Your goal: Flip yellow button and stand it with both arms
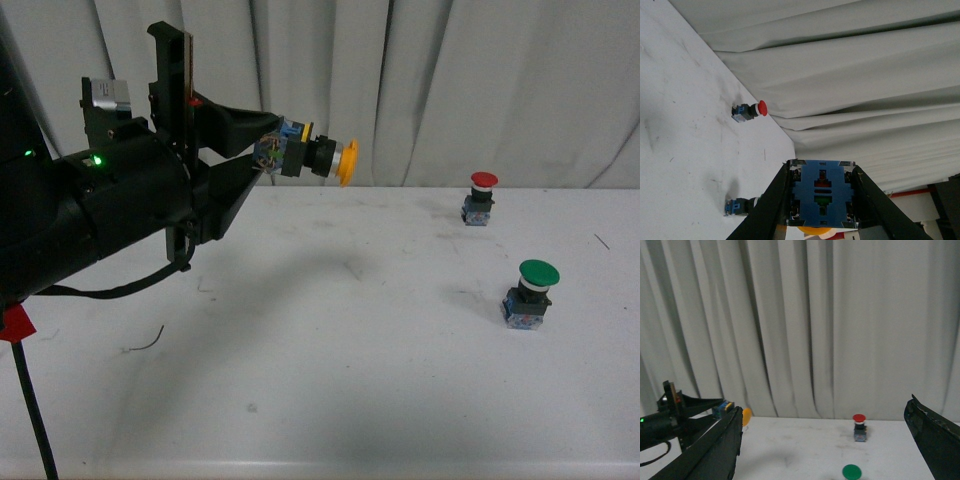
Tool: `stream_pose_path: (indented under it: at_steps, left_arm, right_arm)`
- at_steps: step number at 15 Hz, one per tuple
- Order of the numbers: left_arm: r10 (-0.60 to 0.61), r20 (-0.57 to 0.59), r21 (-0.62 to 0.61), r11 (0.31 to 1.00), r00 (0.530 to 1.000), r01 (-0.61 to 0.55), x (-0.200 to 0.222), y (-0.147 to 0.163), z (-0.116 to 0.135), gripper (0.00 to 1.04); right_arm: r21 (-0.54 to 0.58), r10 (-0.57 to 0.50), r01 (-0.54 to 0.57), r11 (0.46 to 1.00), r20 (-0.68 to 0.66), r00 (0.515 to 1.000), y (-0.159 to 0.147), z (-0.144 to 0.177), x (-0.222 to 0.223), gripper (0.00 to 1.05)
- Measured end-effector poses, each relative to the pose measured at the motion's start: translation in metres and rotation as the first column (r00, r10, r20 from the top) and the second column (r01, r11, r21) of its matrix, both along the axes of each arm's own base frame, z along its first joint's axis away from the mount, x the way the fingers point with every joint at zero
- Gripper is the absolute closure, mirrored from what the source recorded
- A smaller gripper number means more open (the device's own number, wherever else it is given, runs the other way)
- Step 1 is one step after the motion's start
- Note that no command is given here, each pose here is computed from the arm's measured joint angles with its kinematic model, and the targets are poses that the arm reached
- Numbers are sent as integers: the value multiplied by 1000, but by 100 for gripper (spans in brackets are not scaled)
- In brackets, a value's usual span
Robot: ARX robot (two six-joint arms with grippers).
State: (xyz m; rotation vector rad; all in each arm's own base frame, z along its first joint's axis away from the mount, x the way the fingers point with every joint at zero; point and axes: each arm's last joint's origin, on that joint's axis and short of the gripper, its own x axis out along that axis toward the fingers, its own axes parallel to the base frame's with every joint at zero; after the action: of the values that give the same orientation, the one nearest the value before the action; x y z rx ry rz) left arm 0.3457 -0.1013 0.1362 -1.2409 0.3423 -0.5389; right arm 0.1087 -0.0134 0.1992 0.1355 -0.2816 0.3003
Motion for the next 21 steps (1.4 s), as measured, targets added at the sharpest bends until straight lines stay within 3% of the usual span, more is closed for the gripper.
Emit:
stream_pose_path:
  at_steps: [2, 5, 7, 10, 12, 14, 16, 20, 21]
  left_arm:
    - [1, 13, 1, 1000, 1000, -1, 2, -1, 3, 74]
    - [4, 59, -8, 1000, 998, -3, 4, -2, 16, 74]
    - [7, 72, -12, 1000, 997, -6, 5, -2, 20, 74]
    - [9, 71, -13, 1000, 997, -8, 5, -4, 20, 74]
    - [8, 71, -12, 1000, 997, -7, 5, -4, 20, 74]
    - [12, 71, -13, 1000, 997, -11, 5, -3, 20, 74]
    - [11, 72, -13, 1000, 997, -10, 5, -3, 20, 74]
    - [13, 72, -12, 1000, 997, -12, 5, -2, 20, 74]
    - [13, 72, -12, 1000, 997, -12, 5, -3, 20, 74]
  right_arm:
    - [74, 39, -39, 997, -3, 999, -6, 7, 27, 6]
    - [184, 78, -93, 978, 87, 993, -5, 60, 108, 6]
    - [336, 170, -128, 933, -98, 981, 17, 53, 195, 6]
    - [510, 324, -226, 830, -110, 940, 61, 55, 258, 6]
    - [597, 439, -309, 741, -81, 895, 85, 54, 259, 6]
    - [674, 593, -388, 629, -94, 799, 109, 34, 239, 6]
    - [708, 633, -353, 611, -170, 756, 116, 9, 222, 6]
    - [767, 609, -196, 611, -297, 735, 88, -34, 220, 6]
    - [783, 629, -174, 597, -322, 708, 90, -44, 222, 6]
